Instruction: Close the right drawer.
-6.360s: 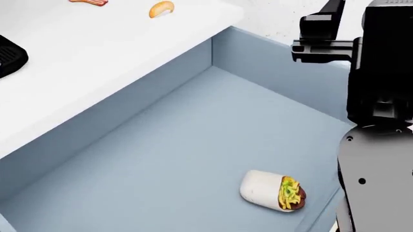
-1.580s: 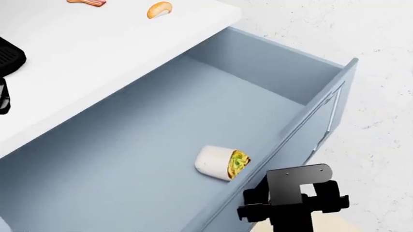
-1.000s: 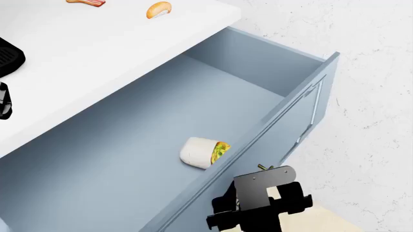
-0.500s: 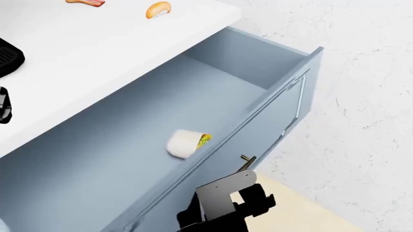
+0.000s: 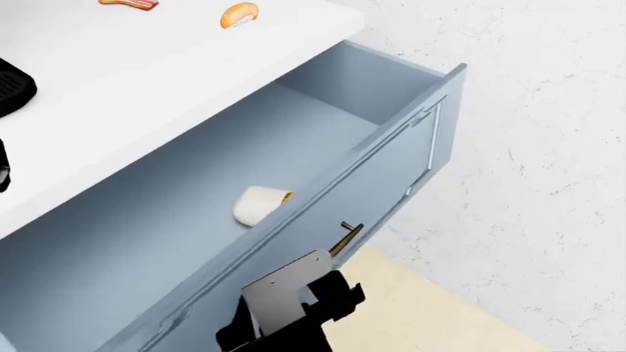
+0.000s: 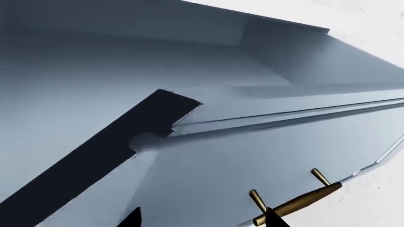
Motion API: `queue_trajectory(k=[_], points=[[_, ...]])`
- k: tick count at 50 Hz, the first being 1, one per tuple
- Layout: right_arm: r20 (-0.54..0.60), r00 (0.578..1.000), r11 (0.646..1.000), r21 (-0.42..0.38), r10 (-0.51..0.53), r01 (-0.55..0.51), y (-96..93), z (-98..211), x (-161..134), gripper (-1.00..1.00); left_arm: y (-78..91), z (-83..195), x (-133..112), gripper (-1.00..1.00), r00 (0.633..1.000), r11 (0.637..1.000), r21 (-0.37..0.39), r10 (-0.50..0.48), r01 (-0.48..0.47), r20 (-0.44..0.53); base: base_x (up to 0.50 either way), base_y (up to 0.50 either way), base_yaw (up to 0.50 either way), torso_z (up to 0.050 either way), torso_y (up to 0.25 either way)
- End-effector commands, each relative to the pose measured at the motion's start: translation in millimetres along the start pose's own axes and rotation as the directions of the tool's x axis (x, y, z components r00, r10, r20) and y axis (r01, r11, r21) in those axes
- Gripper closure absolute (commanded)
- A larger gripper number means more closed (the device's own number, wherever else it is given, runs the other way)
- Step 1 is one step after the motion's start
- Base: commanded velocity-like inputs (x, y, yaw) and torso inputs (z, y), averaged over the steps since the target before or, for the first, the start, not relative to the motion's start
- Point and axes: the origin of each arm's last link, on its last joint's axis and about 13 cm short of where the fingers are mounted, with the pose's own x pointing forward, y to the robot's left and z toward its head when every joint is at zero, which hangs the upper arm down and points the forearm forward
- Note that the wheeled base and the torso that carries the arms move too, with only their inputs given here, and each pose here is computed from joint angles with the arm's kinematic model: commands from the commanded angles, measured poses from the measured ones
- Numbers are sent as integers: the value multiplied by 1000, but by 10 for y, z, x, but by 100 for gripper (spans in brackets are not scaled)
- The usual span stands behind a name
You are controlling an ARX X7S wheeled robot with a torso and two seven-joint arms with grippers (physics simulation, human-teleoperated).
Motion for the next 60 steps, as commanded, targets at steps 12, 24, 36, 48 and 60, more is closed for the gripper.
queue_trajectory(k=[12,24,36,48,60], points=[[84,976,979,-40,202,-199,430,359,67,-100,11,-40,-48,-100,1000,1000,-8,6,-6,-8,0,0,0,0,0],[96,965,969,-72,242,-236,491,475,78,-100,34,-25,-40,-100,1000,1000,-10,10,-10,-4,0,0,0,0,0],[111,962,967,-84,249,-241,469,563,99,-100,59,-3,-78,-100,1000,1000,-7,12,-12,-4,0,0,0,0,1],[118,959,965,-82,257,-248,490,590,91,-100,82,42,-118,-100,1000,1000,-4,15,-15,-1,0,0,0,0,1],[98,991,996,0,88,-88,165,426,82,-100,38,47,-87,-100,1000,1000,-3,9,-9,1,0,0,0,0,1]])
